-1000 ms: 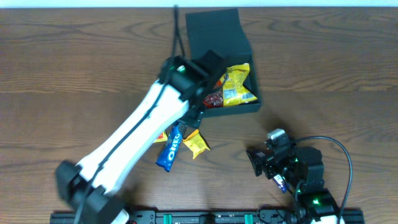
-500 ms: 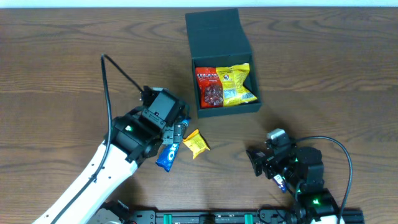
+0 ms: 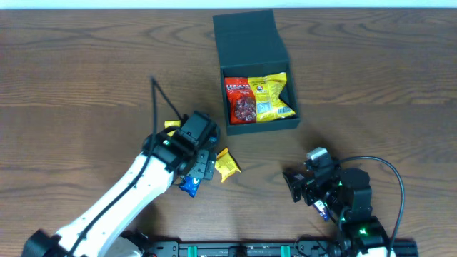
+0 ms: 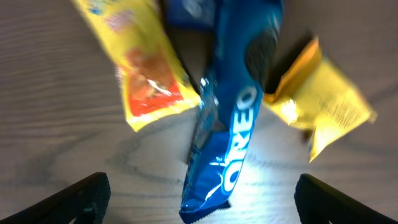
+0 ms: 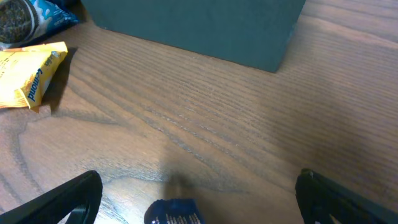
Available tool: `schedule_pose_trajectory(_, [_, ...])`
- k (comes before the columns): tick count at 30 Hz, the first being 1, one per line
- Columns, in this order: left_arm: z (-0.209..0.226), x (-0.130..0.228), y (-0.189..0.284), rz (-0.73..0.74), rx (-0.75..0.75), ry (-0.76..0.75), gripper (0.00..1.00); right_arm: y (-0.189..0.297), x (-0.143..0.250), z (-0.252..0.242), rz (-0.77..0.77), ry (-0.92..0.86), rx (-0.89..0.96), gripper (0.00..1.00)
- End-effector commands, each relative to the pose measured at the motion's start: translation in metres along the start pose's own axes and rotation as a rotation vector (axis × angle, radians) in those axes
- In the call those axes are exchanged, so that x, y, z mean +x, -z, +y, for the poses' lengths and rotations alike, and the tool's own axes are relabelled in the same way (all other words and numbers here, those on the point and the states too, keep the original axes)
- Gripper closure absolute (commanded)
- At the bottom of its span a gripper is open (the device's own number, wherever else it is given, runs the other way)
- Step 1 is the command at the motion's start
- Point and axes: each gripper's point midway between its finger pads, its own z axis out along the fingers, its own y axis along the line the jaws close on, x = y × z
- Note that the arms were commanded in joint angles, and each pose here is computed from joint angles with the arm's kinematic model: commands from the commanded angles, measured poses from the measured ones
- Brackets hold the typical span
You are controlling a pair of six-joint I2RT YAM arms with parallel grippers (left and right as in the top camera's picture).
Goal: Pack container
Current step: 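Lower the left gripper and grasp the blue Oreo pack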
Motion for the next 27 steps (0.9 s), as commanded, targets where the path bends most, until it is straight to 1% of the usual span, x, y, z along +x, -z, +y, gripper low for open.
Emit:
schedule_pose_trajectory(1, [-0.006,0.006,-0.011,0.055,0.027,-0.164,0.04,0.0,0.002,-0.001,0.002,0.006,0.005,0.01])
schedule_pose_trajectory(3, [-0.006,0.007,-0.015,0.072,0.024,-0.188,0.04,0.0,0.002,-0.001,0.002,0.006,0.005,0.01])
schedule_pose_trajectory(6, [-0.017,0.007,-0.016,0.071,0.08,-0.304,0.04,0.0,0.002,-0.001,0.002,0.006,0.005,0.01])
schedule_pose_trajectory(10, [-0.022,-0.005,-0.023,0.033,0.082,-0.303,0.04,0.0,0.002,-0.001,0.002,0.006,0.005,0.01])
schedule_pose_trajectory(17, [-0.022,-0.003,-0.05,0.099,0.055,-0.295,0.04,0.0,0.002,-0.001,0.002,0.006,0.005,0.01])
schedule_pose_trajectory(20, [-0.019,-0.001,-0.055,0.117,0.039,-0.282,0.04,0.0,0.002,-0.001,0.002,0.006,0.005,0.01])
schedule_pose_trajectory(22, [-0.019,-0.002,-0.057,0.116,0.038,-0.28,0.04,0.0,0.002,-0.001,0.002,0.006,0.005,0.01])
schedule_pose_trajectory(23, [-0.02,-0.004,-0.058,0.109,0.04,-0.279,0.01,0.0,0.002,-0.001,0.002,0.006,0.005,0.01])
schedule_pose_trajectory(27, [-0.023,-0.009,-0.063,0.092,0.047,-0.278,0.02,0.0,0.002,-0.001,0.002,0.006,0.005,0.01])
